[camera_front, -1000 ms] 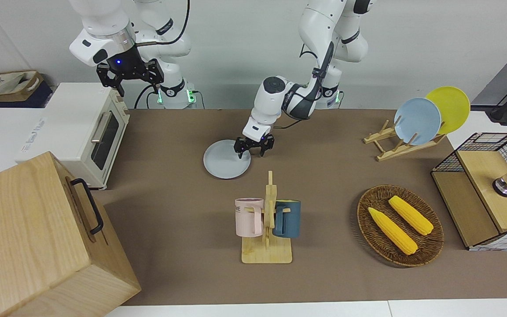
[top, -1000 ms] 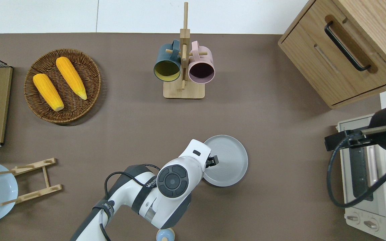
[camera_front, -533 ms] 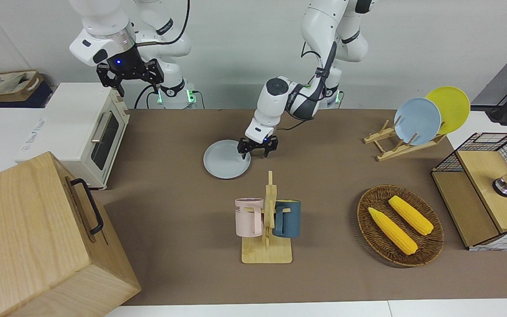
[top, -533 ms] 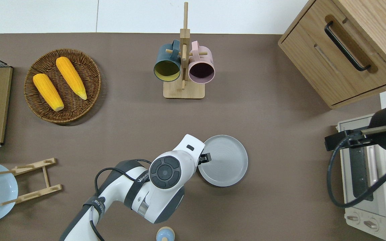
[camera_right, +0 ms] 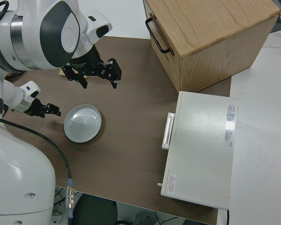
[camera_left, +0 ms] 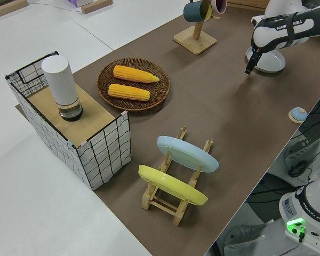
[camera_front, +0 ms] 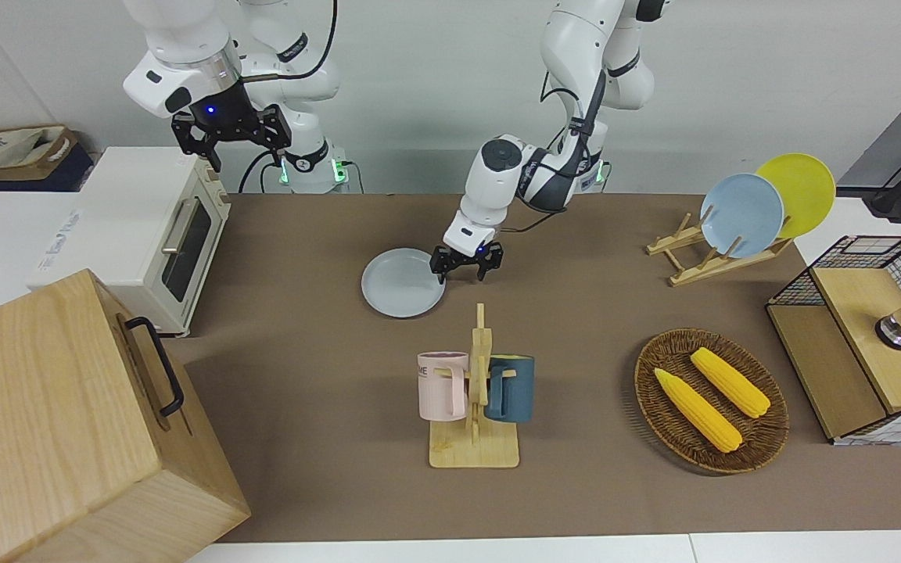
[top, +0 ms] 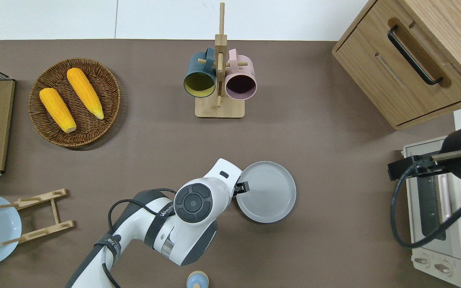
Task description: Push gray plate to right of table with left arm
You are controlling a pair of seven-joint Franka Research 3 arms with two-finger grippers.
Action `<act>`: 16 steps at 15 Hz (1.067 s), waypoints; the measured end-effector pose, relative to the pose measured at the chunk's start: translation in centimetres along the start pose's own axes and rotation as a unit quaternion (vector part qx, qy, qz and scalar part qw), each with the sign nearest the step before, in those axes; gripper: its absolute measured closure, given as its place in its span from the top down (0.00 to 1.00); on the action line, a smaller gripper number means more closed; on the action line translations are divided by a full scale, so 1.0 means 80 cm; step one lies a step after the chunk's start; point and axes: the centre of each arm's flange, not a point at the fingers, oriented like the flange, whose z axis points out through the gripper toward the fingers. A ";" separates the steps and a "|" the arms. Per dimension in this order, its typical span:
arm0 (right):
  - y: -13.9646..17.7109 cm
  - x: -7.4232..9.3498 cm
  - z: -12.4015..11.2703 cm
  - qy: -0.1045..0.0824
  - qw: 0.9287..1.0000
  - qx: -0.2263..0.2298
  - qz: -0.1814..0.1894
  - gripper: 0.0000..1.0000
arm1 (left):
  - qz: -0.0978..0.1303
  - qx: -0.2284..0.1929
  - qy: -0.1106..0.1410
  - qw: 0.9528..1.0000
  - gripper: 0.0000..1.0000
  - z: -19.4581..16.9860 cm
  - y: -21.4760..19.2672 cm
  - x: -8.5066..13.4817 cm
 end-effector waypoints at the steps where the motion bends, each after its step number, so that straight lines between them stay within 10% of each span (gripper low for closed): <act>1: 0.000 0.000 0.000 0.000 1.000 0.000 0.000 0.99 | 0.003 0.003 -0.002 1.000 0.99 -0.005 -0.005 0.003; 16: 0.000 0.000 0.000 0.000 1.000 0.000 0.000 0.99 | 0.073 0.057 -0.074 0.993 1.00 -0.142 -0.142 0.083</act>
